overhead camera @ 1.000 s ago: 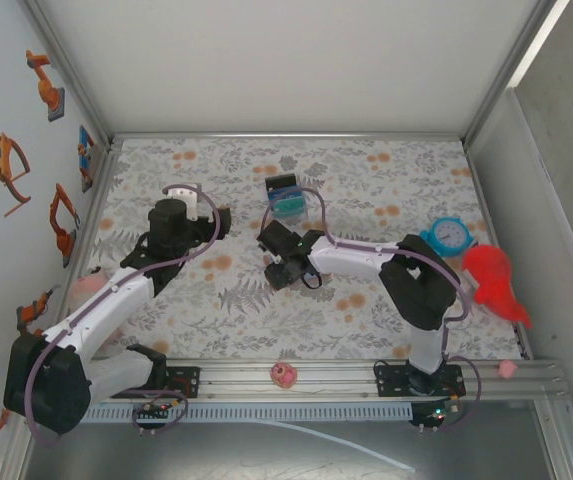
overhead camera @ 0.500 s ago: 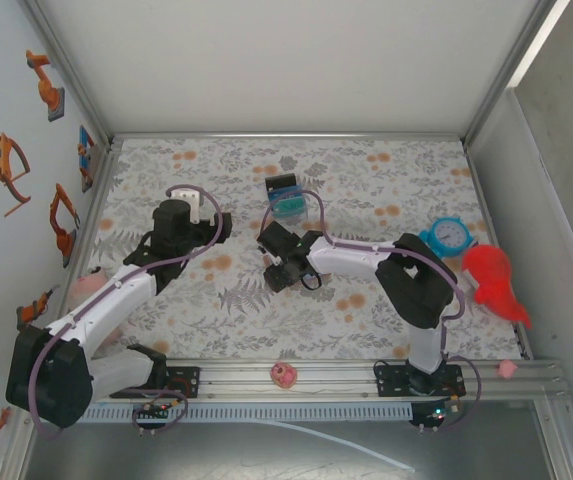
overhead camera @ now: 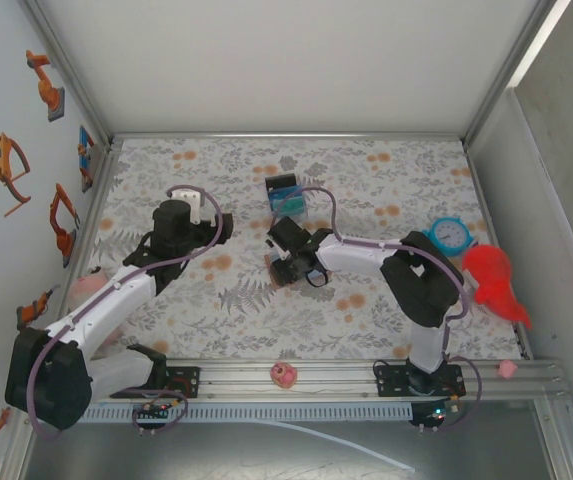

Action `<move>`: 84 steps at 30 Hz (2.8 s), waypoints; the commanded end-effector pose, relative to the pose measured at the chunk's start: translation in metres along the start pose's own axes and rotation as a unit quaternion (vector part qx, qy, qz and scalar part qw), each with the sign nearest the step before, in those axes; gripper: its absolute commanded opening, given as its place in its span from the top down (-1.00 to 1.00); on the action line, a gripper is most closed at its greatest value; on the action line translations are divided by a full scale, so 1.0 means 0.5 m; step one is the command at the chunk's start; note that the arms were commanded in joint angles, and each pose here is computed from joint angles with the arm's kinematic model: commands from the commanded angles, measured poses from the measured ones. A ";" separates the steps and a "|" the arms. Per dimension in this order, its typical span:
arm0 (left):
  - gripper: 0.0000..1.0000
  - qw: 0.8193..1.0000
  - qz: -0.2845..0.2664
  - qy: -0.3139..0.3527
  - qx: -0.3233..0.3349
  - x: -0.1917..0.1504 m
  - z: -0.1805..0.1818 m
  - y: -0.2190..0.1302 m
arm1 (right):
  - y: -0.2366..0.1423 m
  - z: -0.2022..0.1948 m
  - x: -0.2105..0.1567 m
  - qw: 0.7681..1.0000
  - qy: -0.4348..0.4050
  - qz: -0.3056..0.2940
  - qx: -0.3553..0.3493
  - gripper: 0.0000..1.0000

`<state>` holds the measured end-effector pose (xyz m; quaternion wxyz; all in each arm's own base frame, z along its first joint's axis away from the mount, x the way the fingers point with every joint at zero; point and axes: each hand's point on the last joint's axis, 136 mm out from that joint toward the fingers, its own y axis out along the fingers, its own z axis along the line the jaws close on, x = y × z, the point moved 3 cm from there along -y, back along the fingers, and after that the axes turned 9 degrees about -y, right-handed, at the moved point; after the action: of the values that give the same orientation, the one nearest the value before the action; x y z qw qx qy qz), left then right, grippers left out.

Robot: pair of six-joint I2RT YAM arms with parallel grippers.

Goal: Take the credit cards out of the card holder

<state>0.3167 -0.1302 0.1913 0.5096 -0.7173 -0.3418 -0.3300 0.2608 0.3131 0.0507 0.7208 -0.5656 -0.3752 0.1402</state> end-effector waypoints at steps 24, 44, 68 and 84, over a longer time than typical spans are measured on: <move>-0.94 0.999 -0.006 0.043 -0.018 0.032 -0.066 0.008 | -0.091 -0.135 -0.041 0.986 0.094 -0.032 -0.136 0.31; -0.94 0.985 0.108 0.128 -0.031 -0.140 -0.173 0.126 | -0.158 -0.217 -0.097 0.955 0.252 -0.071 -0.140 0.39; -0.94 0.964 0.188 0.189 0.009 -0.287 -0.169 0.166 | -0.090 -0.117 0.002 0.959 0.255 -0.084 0.091 0.56; -0.94 0.952 0.205 0.225 0.026 -0.318 -0.148 0.167 | -0.046 -0.116 0.011 0.946 0.276 -0.075 0.150 0.63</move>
<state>0.2971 -0.2566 0.0549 0.6206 -0.6867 -0.1042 -0.3640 0.2918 0.2611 0.0634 0.8663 -0.4655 -0.1809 -0.0126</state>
